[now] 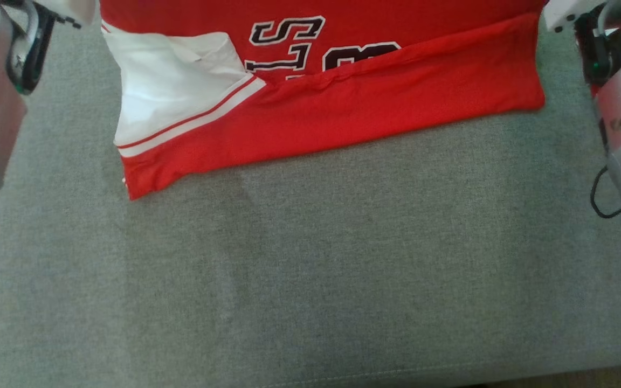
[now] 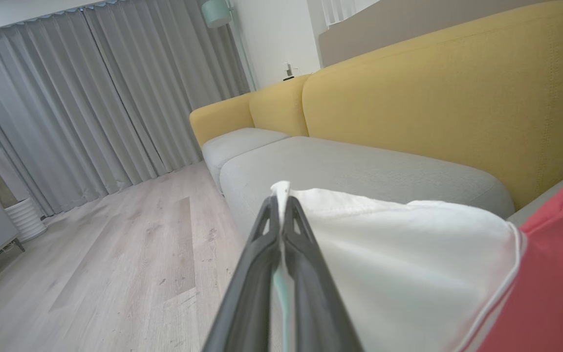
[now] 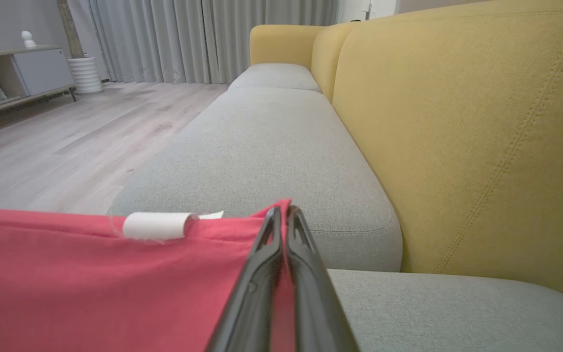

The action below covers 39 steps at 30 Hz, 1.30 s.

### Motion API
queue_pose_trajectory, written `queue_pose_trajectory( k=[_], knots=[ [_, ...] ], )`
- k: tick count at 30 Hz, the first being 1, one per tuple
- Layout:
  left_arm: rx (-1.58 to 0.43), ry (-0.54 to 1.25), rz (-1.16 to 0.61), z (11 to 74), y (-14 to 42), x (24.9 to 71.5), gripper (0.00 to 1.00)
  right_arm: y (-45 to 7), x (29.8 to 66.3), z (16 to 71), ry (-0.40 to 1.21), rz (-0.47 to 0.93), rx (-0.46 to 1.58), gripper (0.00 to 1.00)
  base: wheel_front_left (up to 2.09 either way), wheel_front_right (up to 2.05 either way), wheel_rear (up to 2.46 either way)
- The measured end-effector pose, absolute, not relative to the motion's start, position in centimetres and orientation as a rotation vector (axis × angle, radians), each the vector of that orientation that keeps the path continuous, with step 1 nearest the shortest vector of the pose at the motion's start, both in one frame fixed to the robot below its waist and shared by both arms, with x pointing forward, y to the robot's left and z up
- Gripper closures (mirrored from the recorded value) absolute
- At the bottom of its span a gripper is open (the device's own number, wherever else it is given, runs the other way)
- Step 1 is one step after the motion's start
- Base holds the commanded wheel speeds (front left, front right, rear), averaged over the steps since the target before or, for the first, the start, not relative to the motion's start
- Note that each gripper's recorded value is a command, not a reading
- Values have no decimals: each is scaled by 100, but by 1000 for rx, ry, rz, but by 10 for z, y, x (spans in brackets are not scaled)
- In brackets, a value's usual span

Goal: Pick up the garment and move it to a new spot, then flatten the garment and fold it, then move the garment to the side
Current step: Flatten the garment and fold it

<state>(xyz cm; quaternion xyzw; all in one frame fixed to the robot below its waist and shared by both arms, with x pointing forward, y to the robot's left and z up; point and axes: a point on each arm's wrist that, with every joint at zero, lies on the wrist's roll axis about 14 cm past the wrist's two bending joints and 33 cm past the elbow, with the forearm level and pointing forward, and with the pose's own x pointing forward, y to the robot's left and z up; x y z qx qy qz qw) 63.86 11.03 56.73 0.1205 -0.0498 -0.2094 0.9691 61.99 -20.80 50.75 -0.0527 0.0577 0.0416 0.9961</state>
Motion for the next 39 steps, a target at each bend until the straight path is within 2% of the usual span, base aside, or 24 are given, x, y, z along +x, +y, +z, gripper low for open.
queue_pose_trajectory(
  k=[7,19,27,39],
  knots=[
    [260,-38,-458,547,112,617,100,-204,606,501,145,103,-78,100,0,0,0],
    [299,181,-528,472,130,536,100,-209,553,449,390,145,-81,100,0,0,0],
    [313,345,-583,430,134,482,100,-225,514,414,606,185,-187,100,0,0,0],
    [322,468,-640,397,123,461,100,-239,491,384,780,223,-277,100,0,0,0]
  ],
)
